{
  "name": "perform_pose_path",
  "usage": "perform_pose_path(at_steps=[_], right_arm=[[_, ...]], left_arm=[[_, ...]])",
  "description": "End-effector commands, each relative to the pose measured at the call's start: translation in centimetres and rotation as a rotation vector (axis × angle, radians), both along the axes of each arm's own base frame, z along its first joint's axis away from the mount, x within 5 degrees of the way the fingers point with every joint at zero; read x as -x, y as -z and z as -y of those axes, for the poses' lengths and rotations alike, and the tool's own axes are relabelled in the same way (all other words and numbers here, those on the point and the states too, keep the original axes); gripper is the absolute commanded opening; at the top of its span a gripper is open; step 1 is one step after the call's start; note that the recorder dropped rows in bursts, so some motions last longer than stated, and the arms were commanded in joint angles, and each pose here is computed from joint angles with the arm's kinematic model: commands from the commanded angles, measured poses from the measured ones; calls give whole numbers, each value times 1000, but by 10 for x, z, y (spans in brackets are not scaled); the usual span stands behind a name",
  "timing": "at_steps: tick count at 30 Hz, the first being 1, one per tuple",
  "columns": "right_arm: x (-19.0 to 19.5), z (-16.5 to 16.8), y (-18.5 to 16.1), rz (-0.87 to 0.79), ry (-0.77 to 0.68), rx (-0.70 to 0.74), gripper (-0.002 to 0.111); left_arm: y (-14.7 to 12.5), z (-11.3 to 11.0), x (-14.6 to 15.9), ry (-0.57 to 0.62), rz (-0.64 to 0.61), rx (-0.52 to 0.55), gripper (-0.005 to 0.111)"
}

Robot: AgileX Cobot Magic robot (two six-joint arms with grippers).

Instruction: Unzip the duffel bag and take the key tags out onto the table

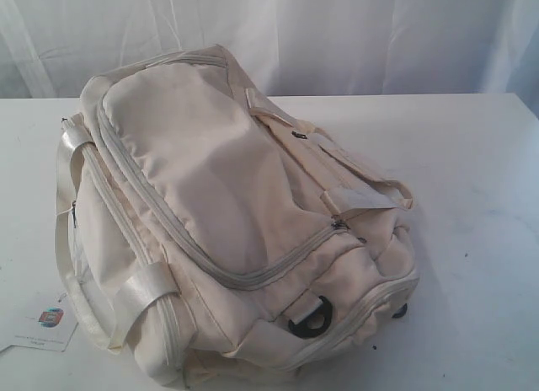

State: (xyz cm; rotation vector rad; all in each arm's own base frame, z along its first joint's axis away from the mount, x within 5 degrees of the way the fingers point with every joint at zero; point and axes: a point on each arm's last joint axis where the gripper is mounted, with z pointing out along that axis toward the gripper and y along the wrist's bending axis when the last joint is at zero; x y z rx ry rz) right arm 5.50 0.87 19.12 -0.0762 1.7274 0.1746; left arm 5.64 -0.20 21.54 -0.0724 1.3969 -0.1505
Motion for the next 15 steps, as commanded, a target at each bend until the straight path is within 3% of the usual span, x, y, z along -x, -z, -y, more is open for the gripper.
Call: perform_pose_path(at_steps=[1, 5, 9, 15], right_arm=[[-1, 0, -11, 123, -3, -11, 0], [-1, -1, -17, 192, -5, -22, 0], [0, -1, -21, 235, -7, -30, 0], [0, -1, -26, 263, -7, -148, 0]], left_arm=[[-10, -1, 3, 28, 115, 156, 0], [-15, -1, 5, 32, 177, 169, 0], [-18, -1, 4, 49, 129, 232, 0], [-46, 1, 7, 49, -94, 244, 0]])
